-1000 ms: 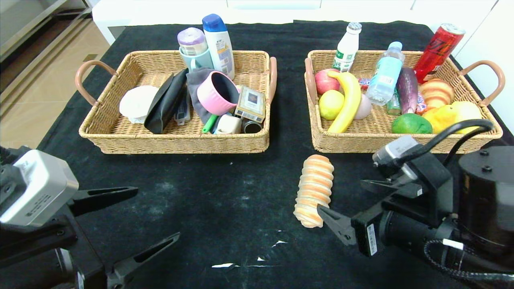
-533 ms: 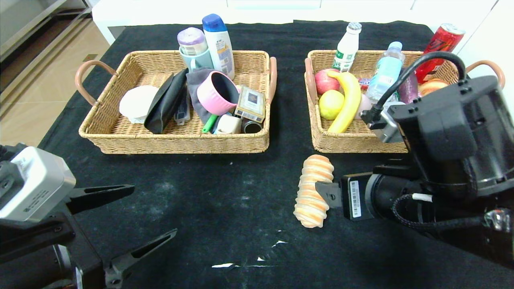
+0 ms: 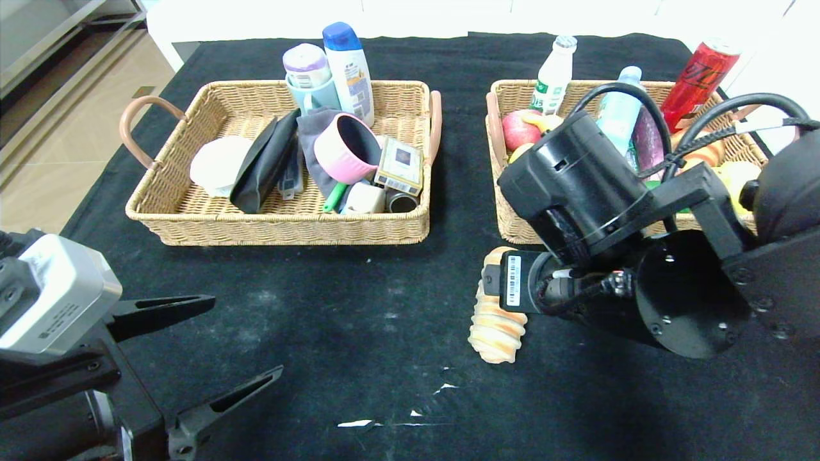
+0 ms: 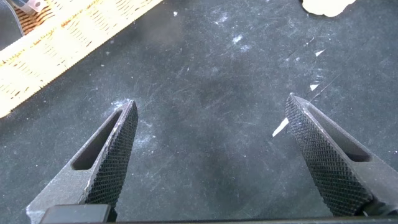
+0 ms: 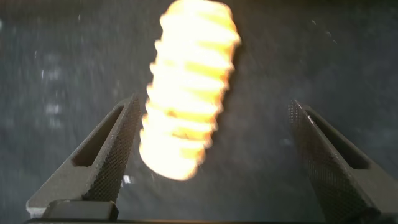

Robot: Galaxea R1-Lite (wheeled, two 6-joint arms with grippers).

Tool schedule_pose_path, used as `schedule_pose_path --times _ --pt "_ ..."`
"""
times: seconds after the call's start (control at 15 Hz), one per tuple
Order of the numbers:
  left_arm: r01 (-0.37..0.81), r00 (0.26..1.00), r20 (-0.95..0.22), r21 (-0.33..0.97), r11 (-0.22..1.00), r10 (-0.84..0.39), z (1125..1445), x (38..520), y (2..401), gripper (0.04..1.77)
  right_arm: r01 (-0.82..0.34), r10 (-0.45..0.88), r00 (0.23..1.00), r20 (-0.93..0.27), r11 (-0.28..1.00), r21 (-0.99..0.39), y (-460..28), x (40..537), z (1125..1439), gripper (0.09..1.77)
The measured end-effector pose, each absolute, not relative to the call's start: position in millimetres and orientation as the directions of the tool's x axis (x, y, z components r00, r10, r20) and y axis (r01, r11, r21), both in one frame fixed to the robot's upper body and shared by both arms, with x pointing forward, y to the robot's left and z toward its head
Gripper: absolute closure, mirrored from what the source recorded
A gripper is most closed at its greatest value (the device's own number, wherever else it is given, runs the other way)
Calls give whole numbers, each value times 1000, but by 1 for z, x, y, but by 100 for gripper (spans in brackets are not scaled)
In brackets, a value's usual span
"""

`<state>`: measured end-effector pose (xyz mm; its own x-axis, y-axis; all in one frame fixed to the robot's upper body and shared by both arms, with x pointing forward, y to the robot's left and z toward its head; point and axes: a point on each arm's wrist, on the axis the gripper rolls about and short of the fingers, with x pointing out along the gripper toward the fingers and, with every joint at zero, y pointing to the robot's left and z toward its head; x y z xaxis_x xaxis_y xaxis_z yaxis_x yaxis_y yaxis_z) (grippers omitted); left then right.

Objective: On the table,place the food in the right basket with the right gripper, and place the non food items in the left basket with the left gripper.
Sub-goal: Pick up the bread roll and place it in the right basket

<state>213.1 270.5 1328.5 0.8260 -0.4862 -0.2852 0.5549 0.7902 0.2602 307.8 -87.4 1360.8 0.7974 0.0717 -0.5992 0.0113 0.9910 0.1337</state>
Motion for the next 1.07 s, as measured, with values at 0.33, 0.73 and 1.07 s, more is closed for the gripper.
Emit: schedule_pose_path --times 0.33,0.73,1.07 --pt "555 826 -283 261 790 -487 1329 212 271 9 54 54 799 -599 986 161 -74 323 1352 15" --pt "557 824 -289 265 787 -486 1327 212 271 9 91 40 793 -608 979 183 -70 335 1344 15" --pt "558 823 -293 265 786 -486 1326 213 270 9 100 21 784 -620 982 160 -65 341 1334 15"
